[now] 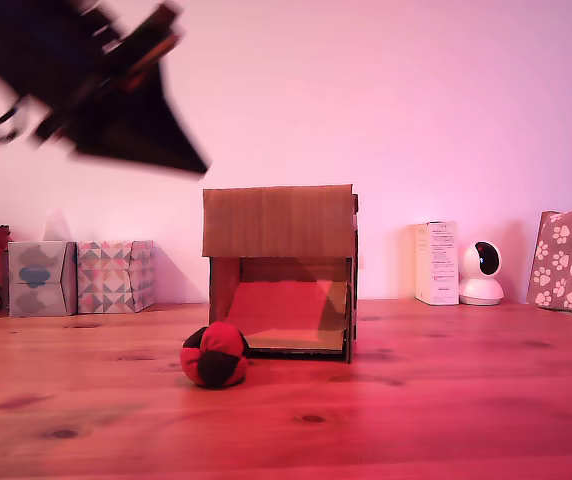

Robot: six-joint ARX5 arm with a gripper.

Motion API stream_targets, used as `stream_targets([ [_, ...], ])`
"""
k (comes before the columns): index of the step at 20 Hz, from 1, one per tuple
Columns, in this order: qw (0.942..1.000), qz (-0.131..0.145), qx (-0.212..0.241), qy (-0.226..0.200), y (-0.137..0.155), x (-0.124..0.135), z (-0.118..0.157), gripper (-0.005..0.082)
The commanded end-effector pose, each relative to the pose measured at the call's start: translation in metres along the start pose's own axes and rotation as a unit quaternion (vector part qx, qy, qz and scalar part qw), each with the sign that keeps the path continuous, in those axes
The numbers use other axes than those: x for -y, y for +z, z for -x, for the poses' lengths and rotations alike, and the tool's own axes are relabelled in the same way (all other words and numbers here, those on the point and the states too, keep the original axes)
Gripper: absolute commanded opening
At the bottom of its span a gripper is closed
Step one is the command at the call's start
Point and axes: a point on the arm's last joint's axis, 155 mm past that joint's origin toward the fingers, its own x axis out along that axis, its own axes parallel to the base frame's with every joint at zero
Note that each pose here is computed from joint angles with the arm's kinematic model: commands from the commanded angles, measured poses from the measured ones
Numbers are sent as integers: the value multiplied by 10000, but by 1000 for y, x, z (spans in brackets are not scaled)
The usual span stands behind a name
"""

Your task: Drop the footbag into the cardboard dice tower

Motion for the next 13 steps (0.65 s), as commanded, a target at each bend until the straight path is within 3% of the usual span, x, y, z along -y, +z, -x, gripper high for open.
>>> stream_targets([
  [1,9999,108,-16,-9,-9,1,1,-21],
  [13,9995,152,-295,0,-25,1,1,-21],
])
